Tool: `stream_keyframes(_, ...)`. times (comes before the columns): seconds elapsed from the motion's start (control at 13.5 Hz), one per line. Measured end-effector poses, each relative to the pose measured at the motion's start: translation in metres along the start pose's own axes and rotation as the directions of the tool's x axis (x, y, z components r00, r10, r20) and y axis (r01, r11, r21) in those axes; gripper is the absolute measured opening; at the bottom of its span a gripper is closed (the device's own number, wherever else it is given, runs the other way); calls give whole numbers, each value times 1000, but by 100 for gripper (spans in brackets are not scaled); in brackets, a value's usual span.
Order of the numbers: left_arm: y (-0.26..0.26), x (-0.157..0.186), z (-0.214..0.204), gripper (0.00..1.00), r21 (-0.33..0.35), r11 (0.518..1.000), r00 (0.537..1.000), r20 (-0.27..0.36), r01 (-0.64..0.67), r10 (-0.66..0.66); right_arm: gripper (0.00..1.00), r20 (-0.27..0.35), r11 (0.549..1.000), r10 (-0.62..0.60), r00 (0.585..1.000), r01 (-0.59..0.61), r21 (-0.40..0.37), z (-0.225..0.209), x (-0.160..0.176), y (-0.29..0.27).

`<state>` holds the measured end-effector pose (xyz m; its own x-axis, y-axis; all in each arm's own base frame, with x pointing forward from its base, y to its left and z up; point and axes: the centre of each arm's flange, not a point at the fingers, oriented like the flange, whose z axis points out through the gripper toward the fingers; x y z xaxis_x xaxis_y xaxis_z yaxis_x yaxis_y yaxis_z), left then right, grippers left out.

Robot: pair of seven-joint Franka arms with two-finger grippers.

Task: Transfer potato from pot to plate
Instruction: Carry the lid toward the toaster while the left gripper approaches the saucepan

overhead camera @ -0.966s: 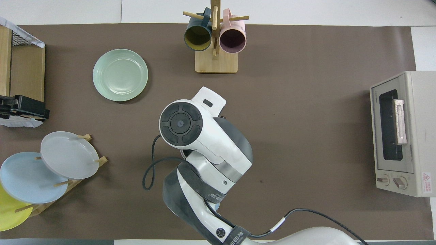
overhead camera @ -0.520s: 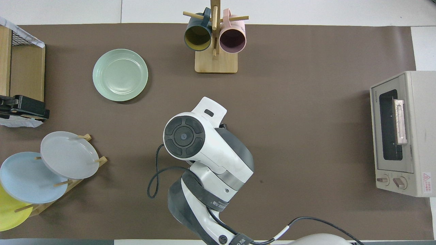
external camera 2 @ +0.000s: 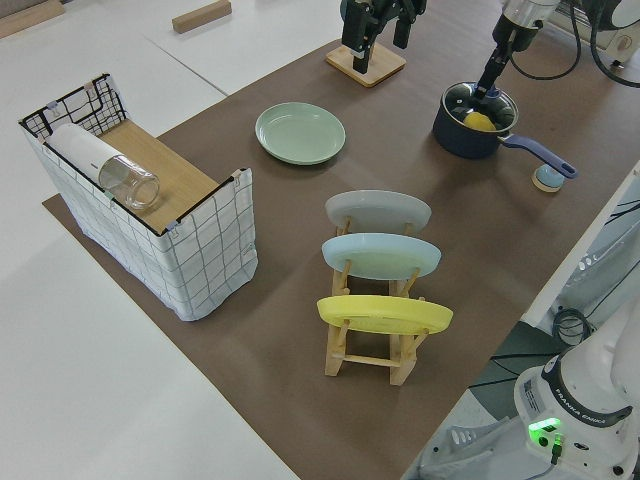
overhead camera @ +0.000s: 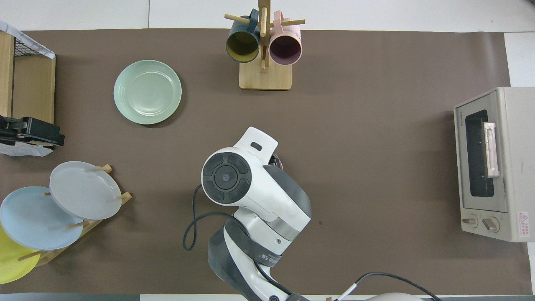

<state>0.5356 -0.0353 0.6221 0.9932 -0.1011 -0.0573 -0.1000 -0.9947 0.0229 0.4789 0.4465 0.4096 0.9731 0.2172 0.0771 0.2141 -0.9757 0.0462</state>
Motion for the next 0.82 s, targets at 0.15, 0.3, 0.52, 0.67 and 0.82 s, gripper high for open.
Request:
stream_keyframes(0.15,0,0,0,100,0,1000,1000,-1,0,0,100,-3,1000,-3,1000,3,3,6,-4,0)
stream_keyframes(0.3,0,0,0,100,0,1000,1000,-1,0,0,96,-2,1000,-4,1000,4,2,8,-6,1)
stream_keyframes(0.52,0,0,0,100,0,1000,1000,-4,0,0,81,-3,1000,-4,1000,4,3,7,-7,1)
stream_keyframes(0.67,0,1,-1,100,1,1000,1000,-13,0,0,74,-4,1000,-7,1000,7,4,6,-8,0)
stream_keyframes(0.82,0,3,-2,100,1,1000,1000,-25,0,0,66,-6,1000,-8,1000,8,5,5,-8,0)
